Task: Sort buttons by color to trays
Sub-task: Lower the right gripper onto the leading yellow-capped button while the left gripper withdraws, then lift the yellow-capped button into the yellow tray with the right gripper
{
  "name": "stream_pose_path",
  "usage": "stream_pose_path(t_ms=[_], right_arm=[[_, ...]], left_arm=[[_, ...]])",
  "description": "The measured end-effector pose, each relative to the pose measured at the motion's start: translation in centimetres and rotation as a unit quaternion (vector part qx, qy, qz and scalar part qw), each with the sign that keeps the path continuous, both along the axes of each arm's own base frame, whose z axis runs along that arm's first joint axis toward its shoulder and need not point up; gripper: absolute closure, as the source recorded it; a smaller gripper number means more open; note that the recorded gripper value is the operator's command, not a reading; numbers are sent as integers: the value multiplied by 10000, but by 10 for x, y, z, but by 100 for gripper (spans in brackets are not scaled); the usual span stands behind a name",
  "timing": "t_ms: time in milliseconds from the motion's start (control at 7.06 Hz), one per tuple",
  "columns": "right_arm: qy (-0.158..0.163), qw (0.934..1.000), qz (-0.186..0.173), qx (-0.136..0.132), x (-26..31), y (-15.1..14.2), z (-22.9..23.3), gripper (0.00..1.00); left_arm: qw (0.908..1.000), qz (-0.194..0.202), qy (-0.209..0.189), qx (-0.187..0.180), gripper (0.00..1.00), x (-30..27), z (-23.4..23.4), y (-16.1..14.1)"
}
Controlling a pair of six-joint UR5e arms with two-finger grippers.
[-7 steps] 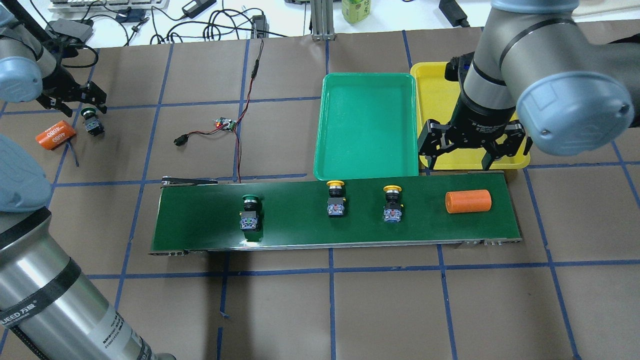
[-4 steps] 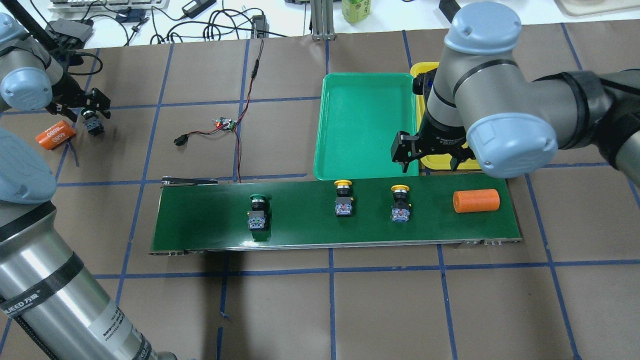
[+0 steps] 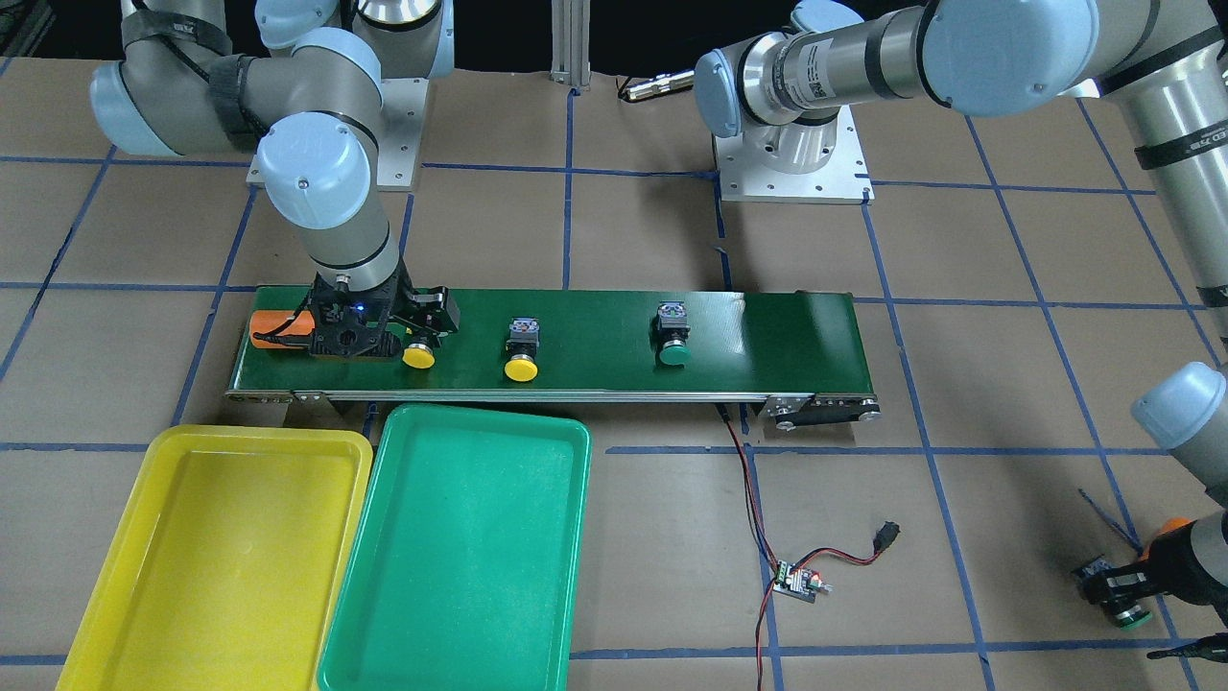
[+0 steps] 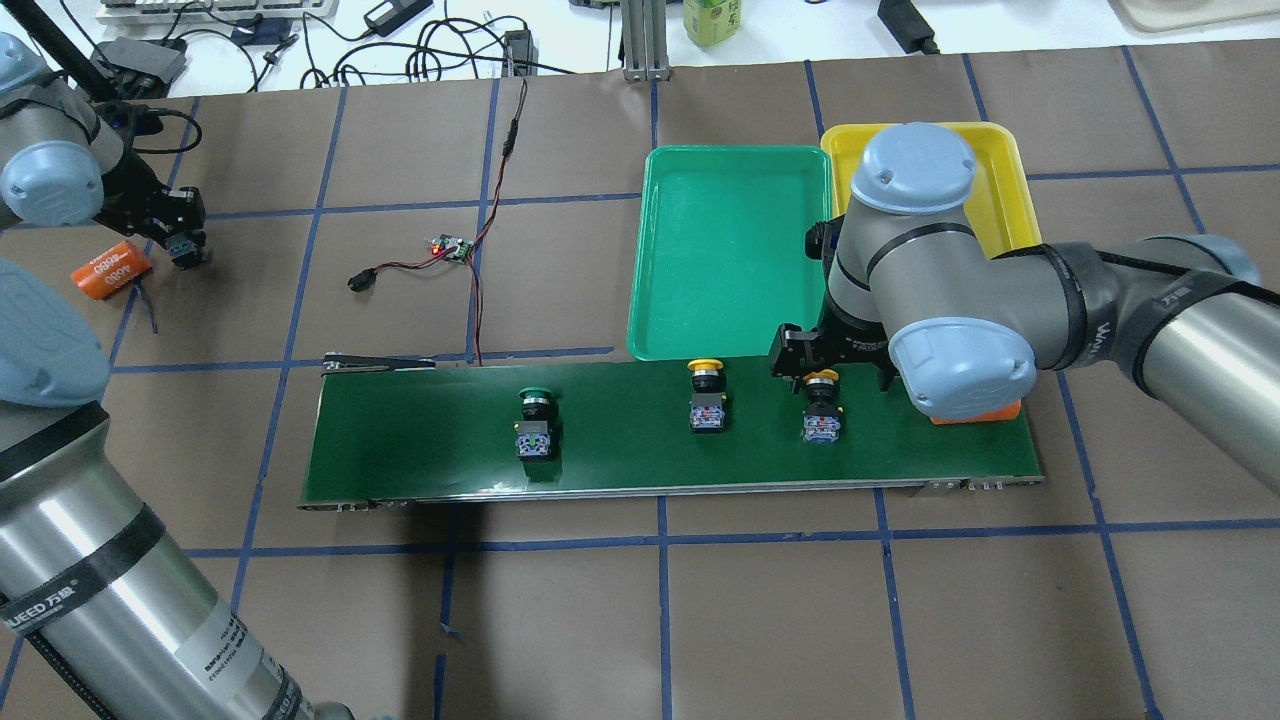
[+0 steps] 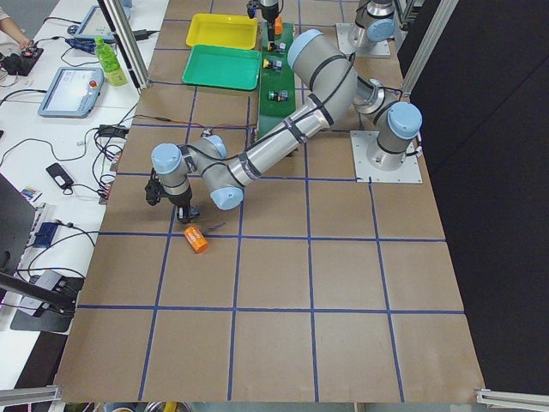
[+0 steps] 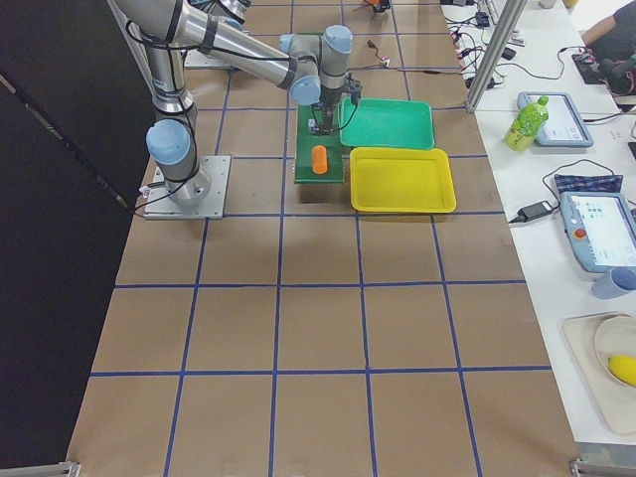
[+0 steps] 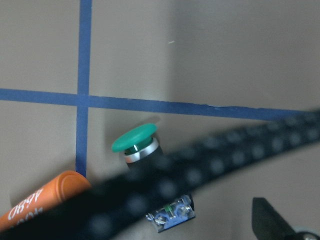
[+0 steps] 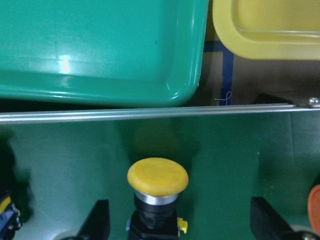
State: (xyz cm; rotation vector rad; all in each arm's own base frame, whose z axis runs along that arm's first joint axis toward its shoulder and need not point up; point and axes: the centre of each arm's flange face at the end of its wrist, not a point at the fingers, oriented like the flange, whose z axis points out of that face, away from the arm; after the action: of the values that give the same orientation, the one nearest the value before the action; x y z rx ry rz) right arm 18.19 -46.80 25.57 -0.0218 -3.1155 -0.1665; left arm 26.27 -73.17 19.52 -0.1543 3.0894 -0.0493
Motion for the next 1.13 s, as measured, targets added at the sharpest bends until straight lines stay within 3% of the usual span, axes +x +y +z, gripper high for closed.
stream_pose_path(t_ms=[142, 283, 425, 850, 1134], right_arm=[[14, 9999, 0, 111, 0, 3, -7, 49], [24, 9998, -7, 206, -1, 5, -11, 89], [37, 9997, -14, 244, -2, 6, -12, 100], [76, 9996, -54, 270, -5, 4, -3, 100], [57, 9989, -372, -282, -19, -27, 45, 100]], left_arm=[[9999, 12, 71, 112, 92, -16, 16, 9], [9995, 2, 168, 267, 95, -48, 37, 34], [9989, -72, 248, 392, 95, -89, 52, 71], [9991, -299, 174, 258, 95, -231, 97, 165], [9994, -259, 149, 186, 94, -331, 98, 211]])
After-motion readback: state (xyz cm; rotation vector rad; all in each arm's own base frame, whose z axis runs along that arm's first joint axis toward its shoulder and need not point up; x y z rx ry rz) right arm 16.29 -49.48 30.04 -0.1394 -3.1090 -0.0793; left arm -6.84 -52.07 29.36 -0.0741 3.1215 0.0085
